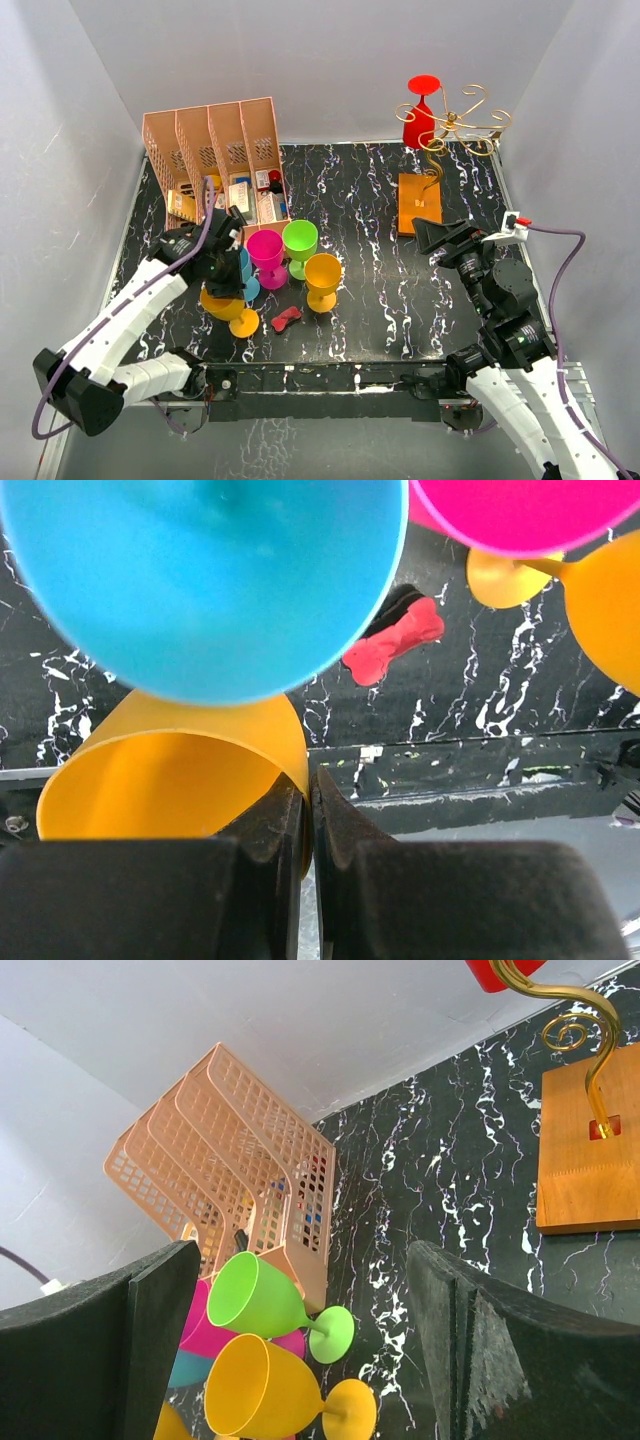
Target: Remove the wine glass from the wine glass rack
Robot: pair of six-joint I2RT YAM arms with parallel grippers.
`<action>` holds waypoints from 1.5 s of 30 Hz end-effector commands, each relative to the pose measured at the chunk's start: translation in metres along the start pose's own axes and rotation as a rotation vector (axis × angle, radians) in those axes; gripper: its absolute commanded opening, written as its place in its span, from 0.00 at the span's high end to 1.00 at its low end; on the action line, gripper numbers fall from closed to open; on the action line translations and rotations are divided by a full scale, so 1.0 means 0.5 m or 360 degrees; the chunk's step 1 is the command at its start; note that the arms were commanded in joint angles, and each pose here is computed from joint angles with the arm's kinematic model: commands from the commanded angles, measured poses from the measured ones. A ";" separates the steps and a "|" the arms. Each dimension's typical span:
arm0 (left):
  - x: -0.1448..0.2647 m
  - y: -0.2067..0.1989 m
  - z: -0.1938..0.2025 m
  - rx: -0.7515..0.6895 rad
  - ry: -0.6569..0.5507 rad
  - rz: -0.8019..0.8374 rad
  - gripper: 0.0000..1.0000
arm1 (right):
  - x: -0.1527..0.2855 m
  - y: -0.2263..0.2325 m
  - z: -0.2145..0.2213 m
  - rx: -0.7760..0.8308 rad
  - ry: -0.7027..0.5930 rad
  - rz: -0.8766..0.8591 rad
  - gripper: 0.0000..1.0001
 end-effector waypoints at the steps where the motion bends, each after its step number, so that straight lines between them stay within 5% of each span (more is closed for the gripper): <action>1: -0.032 0.003 -0.014 -0.0064 -0.0001 -0.0063 0.99 | 0.005 0.009 -0.017 -0.0010 -0.0047 -0.0020 0.08; 16: 0.071 -0.031 -0.020 -0.0090 -0.0194 0.0254 0.42 | -0.004 0.005 -0.018 0.0043 -0.0023 0.0020 0.08; 21: 0.137 -0.074 -0.053 -0.0106 -0.0400 0.0494 0.33 | 0.007 -0.012 -0.009 0.0081 0.0019 0.0080 0.08; 33: 0.336 -0.297 -0.302 -0.0257 -0.1335 0.1236 0.11 | 0.063 -0.011 -0.054 0.0101 0.0042 0.0197 0.09; 38: 0.364 -0.362 -0.371 -0.0370 -0.1500 0.1327 0.09 | 0.075 0.006 -0.092 0.0098 0.0011 0.0216 0.09; 45: 0.325 -0.339 -0.367 -0.0507 -0.1654 0.1250 0.08 | 0.028 0.062 -0.172 0.0220 0.0002 0.0232 0.09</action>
Point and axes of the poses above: each gripper's point midway between its finger pads, its own x axis back along the fingers, its own y axis along the line the jaws close on, z = x × y, the point moved 1 cm from there along x, back along the fingers, and after that the axes turned 4 degrees about x, right-handed, at the moved point
